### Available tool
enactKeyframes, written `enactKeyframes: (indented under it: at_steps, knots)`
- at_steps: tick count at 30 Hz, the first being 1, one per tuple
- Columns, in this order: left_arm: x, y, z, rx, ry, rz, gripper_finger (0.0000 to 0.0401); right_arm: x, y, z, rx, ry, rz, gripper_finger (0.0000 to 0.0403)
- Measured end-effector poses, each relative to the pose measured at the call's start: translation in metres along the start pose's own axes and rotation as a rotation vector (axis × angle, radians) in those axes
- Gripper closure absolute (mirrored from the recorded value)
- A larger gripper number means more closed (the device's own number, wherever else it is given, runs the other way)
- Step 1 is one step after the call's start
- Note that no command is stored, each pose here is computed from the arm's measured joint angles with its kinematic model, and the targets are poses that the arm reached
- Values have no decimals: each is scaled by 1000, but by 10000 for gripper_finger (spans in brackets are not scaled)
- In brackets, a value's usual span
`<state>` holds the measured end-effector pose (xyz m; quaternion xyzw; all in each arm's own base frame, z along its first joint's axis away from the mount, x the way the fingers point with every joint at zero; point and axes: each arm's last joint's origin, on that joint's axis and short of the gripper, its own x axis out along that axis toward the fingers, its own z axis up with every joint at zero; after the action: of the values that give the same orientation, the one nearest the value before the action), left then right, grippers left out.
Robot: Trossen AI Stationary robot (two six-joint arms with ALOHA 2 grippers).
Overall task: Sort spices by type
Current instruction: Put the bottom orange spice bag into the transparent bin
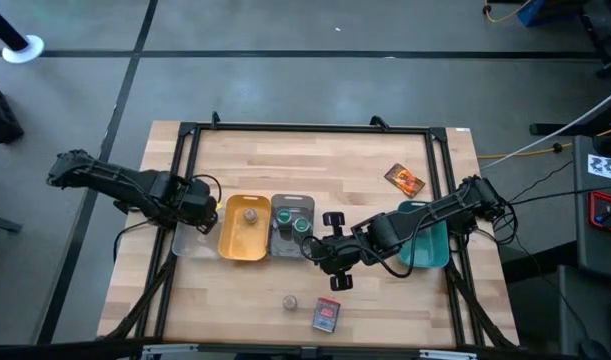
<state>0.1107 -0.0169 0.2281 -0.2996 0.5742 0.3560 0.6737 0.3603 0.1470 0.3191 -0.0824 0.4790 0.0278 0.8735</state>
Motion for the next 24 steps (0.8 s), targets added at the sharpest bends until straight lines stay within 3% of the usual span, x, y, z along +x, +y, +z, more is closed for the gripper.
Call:
enactKeyframes:
  at_steps: [16,24]
  knots:
    - [0,6,12,58,27,-8,392,0,0,0,-2,0,0,393]
    - [-7,-1,22,39,-38,-96,396,0,0,0,-2,0,0,393]
